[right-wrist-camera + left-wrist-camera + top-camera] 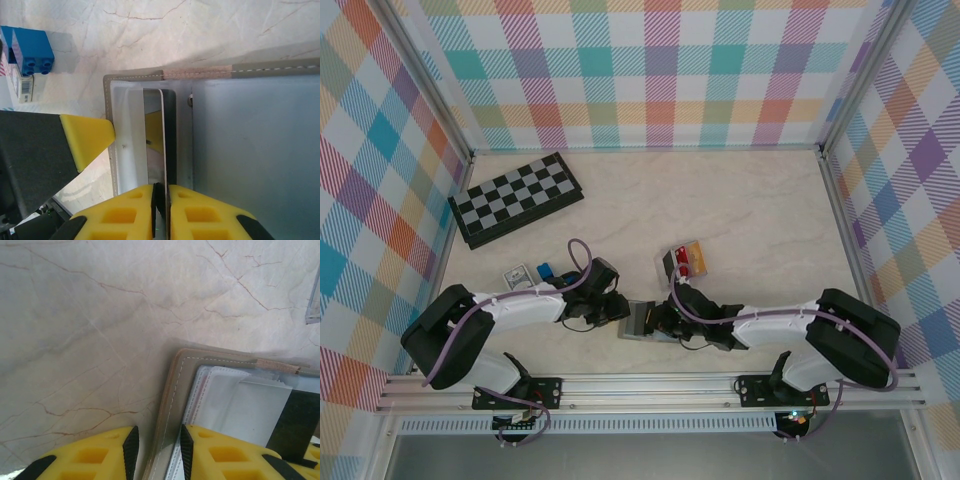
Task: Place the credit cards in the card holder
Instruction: Insert the credit card into the card slot.
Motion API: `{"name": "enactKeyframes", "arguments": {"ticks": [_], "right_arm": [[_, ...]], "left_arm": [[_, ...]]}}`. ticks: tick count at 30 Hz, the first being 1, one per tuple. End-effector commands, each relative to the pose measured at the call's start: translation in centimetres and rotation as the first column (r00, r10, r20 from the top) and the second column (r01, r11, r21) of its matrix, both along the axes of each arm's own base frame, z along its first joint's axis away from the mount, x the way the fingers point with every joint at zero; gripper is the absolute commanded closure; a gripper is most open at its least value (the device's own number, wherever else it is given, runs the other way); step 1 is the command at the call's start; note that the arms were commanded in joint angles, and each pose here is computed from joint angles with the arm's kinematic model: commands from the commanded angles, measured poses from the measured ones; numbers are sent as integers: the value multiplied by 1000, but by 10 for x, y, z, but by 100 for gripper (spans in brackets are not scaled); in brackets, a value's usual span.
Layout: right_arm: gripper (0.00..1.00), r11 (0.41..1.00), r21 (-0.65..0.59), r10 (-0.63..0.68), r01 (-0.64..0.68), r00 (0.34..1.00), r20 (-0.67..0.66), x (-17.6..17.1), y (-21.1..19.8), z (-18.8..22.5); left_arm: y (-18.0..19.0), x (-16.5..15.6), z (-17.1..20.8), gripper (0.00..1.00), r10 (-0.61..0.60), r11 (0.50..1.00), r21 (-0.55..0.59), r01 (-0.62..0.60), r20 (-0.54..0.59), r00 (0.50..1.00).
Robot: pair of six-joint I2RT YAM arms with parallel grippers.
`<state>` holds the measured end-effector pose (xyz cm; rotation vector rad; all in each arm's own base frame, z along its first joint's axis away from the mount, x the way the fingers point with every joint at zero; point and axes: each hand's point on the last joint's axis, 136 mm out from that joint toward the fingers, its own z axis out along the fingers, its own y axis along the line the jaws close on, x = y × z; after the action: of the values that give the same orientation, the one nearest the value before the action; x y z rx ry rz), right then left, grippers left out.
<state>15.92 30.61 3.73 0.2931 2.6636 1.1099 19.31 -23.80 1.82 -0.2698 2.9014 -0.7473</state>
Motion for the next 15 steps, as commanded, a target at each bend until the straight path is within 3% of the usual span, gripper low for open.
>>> {"name": "enactKeyframes", "arguments": {"ticks": [1,8,15], "right_arm": [[83,998,-19,54,-55,998,-15,-5,10,-1],[66,991,-136,14,-18,999,-30,-7,-16,-2],[71,988,-148,35,-40,999,-37,-7,-13,-3]], "left_arm": [[-15,-15,-9,68,-55,998,-39,54,-23,998],[-13,-14,-8,69,-54,998,-29,53,-17,998],[-13,-15,-8,69,-59,998,-32,58,-17,998]]}}
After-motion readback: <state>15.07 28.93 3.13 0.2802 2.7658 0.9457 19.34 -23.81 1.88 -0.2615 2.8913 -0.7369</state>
